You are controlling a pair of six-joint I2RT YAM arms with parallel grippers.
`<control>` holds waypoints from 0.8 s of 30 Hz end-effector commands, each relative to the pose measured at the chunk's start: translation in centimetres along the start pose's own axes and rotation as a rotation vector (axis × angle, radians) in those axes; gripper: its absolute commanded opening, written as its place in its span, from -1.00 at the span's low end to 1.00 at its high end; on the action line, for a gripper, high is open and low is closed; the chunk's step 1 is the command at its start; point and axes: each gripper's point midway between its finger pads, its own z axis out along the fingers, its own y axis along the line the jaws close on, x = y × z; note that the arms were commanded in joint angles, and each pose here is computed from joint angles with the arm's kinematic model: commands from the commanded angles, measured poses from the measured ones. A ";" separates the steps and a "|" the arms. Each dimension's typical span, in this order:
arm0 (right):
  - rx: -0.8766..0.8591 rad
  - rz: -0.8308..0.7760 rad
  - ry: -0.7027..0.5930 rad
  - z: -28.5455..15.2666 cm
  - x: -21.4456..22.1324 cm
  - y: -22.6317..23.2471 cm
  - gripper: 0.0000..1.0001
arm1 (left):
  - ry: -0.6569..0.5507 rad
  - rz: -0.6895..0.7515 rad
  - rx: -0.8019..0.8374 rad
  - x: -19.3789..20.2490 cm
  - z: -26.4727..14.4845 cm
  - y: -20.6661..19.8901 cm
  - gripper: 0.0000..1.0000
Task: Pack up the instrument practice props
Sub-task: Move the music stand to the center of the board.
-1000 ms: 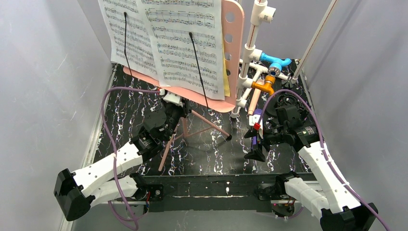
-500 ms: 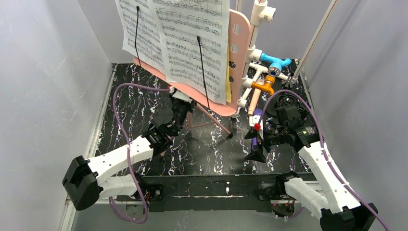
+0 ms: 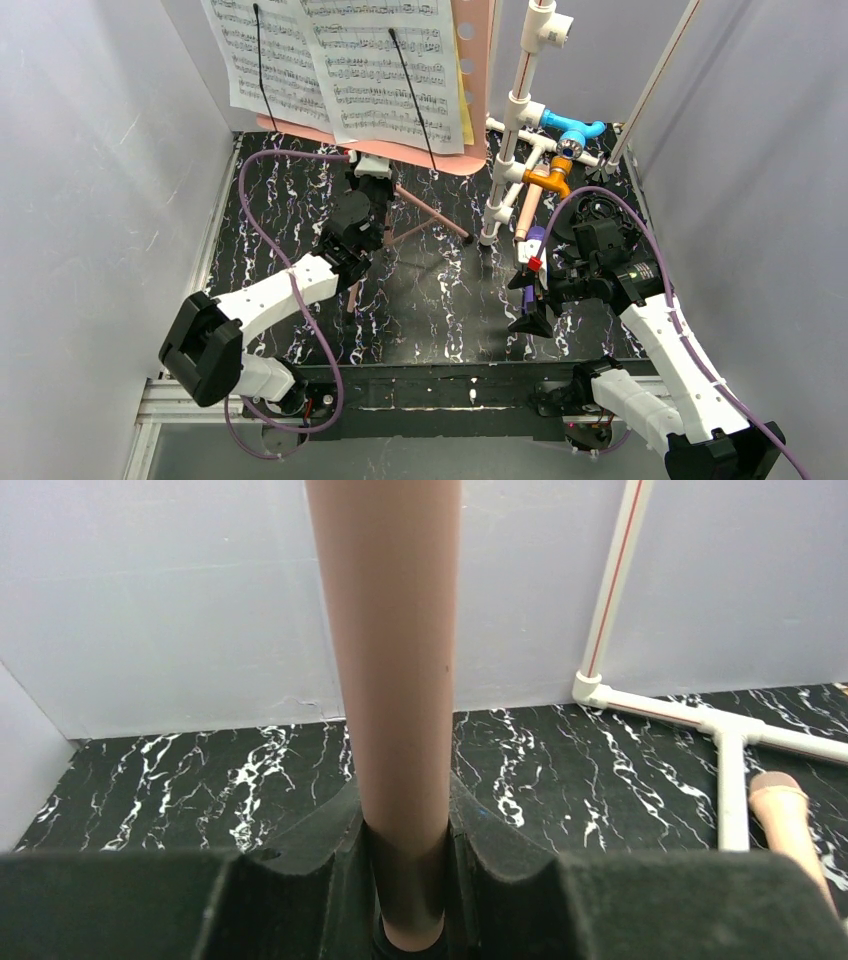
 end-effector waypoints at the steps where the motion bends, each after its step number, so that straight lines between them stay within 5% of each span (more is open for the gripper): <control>1: 0.002 -0.031 -0.026 -0.5 -1.1 0.0 0.97 | -0.224 -0.072 -0.140 -8.9 1.1 3.1 -1.00; 9: 0.002 -0.038 -0.025 -0.6 -1.3 0.1 0.97 | -0.183 -0.072 -0.133 -6.4 0.6 3.2 -1.00; 18: 0.001 -0.046 -0.026 -0.7 -1.5 0.0 0.97 | -0.143 -0.103 -0.074 -4.6 -2.4 3.9 0.11; 24: 0.003 -0.044 -0.028 -0.8 -1.6 -0.1 0.97 | -0.121 -0.108 -0.062 -4.5 -3.2 4.3 0.42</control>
